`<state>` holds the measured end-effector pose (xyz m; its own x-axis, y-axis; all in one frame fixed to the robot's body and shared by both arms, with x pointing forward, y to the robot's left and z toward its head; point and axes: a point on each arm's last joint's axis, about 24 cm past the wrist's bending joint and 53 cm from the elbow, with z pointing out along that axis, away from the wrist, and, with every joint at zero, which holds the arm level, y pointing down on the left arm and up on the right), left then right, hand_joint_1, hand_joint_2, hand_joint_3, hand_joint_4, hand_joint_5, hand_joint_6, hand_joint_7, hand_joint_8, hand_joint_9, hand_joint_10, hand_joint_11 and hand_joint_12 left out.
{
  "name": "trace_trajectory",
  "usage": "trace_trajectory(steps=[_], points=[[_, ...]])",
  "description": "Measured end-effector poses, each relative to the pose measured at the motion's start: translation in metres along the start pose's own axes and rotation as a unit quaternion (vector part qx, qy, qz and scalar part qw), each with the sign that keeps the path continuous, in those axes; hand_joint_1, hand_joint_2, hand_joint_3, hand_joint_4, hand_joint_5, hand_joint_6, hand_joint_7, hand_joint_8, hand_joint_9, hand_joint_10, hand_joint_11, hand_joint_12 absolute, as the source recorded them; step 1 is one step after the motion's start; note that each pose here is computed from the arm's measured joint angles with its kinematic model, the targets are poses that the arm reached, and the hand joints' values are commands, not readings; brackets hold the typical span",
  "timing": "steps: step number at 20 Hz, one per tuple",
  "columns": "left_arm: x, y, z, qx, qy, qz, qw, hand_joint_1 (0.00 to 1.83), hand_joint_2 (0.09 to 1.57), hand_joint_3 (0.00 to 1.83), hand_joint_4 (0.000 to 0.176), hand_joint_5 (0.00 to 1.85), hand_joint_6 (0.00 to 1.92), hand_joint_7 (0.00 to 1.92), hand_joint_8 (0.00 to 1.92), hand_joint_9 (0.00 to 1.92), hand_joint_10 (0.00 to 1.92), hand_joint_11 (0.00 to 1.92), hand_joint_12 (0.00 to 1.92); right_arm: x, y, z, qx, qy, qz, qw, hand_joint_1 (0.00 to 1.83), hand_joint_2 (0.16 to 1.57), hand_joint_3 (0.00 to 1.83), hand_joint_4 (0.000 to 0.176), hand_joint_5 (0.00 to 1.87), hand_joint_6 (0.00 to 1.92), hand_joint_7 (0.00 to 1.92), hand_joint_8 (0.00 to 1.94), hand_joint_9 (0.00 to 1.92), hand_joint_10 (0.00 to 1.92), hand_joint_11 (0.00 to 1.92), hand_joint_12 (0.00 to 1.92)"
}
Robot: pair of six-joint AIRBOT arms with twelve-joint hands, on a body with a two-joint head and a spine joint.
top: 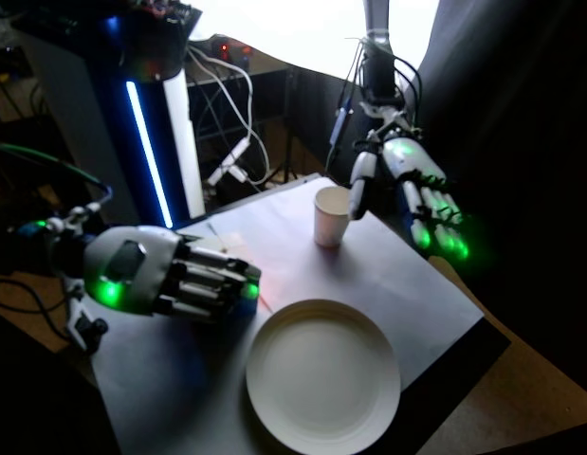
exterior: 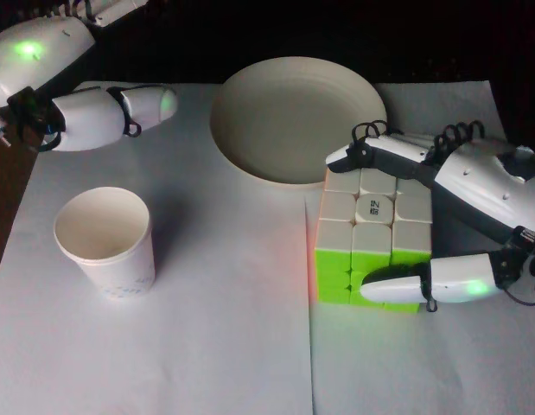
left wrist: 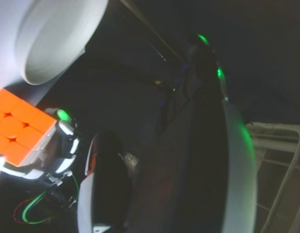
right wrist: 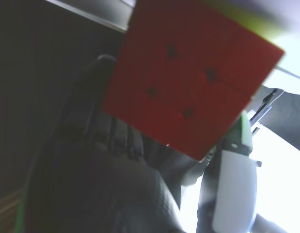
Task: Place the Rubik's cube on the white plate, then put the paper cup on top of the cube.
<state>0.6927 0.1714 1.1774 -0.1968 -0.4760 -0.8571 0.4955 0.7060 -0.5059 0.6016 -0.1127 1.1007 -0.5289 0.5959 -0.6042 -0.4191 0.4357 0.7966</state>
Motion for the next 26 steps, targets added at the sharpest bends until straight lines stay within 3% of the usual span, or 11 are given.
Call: trace_trajectory(steps=[3,6,9,12,14,15,17,19,21,25,26], points=[[0.0,0.0,0.0,0.0,0.0,0.0,1.0,0.29,1.35,0.0,0.081,0.07,0.0,0.0,0.0,0.0,0.0,0.0,0.41,-0.002,0.006,-0.002,-0.006,-0.001,0.001,1.0,1.13,1.33,0.0,0.0,0.59,1.41,0.64,1.78,0.58,1.92,0.71,1.92],[0.001,0.001,0.0,-0.001,0.001,0.0,1.0,0.35,1.34,0.0,0.107,0.06,0.0,0.0,0.0,0.0,0.0,0.0,0.13,-0.025,0.027,-0.009,-0.041,-0.028,-0.013,0.9987,1.17,1.31,0.0,0.0,0.56,1.41,0.75,1.65,0.75,1.92,0.82,1.92],[0.0,0.001,0.0,-0.002,0.0,-0.002,1.0,0.33,1.33,0.0,0.083,0.07,0.0,0.0,0.0,0.0,0.0,0.0,0.25,-0.052,0.039,-0.007,-0.059,-0.061,-0.022,0.9961,1.11,1.32,0.0,0.0,0.59,1.45,0.67,1.69,0.61,1.92,0.72,1.92],[0.0,0.002,0.0,-0.003,0.0,-0.003,1.0,0.34,1.34,0.0,0.088,0.06,0.0,0.0,0.0,0.0,0.0,0.02,0.04,-0.073,0.05,0.005,-0.084,-0.086,-0.036,0.9921,1.1,1.31,0.0,0.016,0.65,1.52,0.63,1.56,0.39,1.64,0.24,1.91],[0.0,0.002,0.0,-0.004,-0.001,-0.004,1.0,0.35,1.34,0.0,0.076,0.06,0.0,0.0,0.0,0.0,0.0,0.0,0.18,-0.083,0.052,0.024,-0.087,-0.094,-0.038,0.991,1.09,1.33,0.0,0.009,0.56,1.58,0.65,1.6,0.57,1.79,0.65,1.92],[0.0,0.001,0.0,-0.002,0.0,-0.001,1.0,0.31,1.33,0.0,0.085,0.05,0.0,0.0,0.0,0.0,0.0,0.0,0.18,-0.086,0.052,0.033,-0.087,-0.097,-0.039,0.9907,1.07,1.34,0.0,0.031,0.56,1.63,0.6,1.6,0.45,1.79,0.57,1.92],[0.0,0.002,0.0,-0.004,-0.001,-0.004,1.0,0.32,1.33,0.0,0.102,0.04,0.01,0.0,0.0,0.0,0.0,0.0,0.07,-0.087,0.043,0.049,-0.073,-0.089,-0.045,0.9923,1.08,1.34,0.0,0.007,0.53,1.61,0.66,1.59,0.5,1.79,0.56,1.92],[-0.001,0.002,0.0,-0.004,-0.004,-0.005,1.0,0.31,1.35,0.0,0.075,0.04,0.0,0.0,0.0,0.0,0.0,0.0,0.16,-0.087,0.031,0.067,-0.054,-0.084,-0.046,0.9939,1.08,1.34,0.0,0.019,0.56,1.6,0.63,1.6,0.54,1.82,0.69,1.92],[0.0,0.001,-0.001,0.0,-0.002,-0.001,1.0,0.3,1.34,0.0,0.116,0.03,0.0,0.0,0.0,0.0,0.0,0.0,0.14,-0.088,0.023,0.086,-0.039,-0.08,-0.047,0.9949,1.08,1.33,0.0,0.023,0.57,1.6,0.63,1.6,0.59,1.83,0.73,1.92],[0.0,0.002,-0.002,-0.003,-0.002,-0.003,1.0,0.25,1.36,0.01,0.107,0.02,0.01,0.0,0.0,0.0,0.0,0.02,0.01,-0.088,0.007,0.117,-0.012,-0.076,-0.045,0.996,1.09,1.33,0.0,0.01,0.54,1.62,0.65,1.57,0.53,1.72,0.6,1.92],[0.0,0.002,-0.002,-0.002,-0.003,-0.002,1.0,0.27,1.35,0.0,0.075,0.05,0.01,0.0,0.0,0.0,0.0,0.0,0.0,-0.085,0.001,0.123,-0.002,-0.074,-0.037,0.9965,1.09,1.33,0.0,0.009,0.53,1.62,0.65,1.57,0.65,1.75,0.8,1.92]])
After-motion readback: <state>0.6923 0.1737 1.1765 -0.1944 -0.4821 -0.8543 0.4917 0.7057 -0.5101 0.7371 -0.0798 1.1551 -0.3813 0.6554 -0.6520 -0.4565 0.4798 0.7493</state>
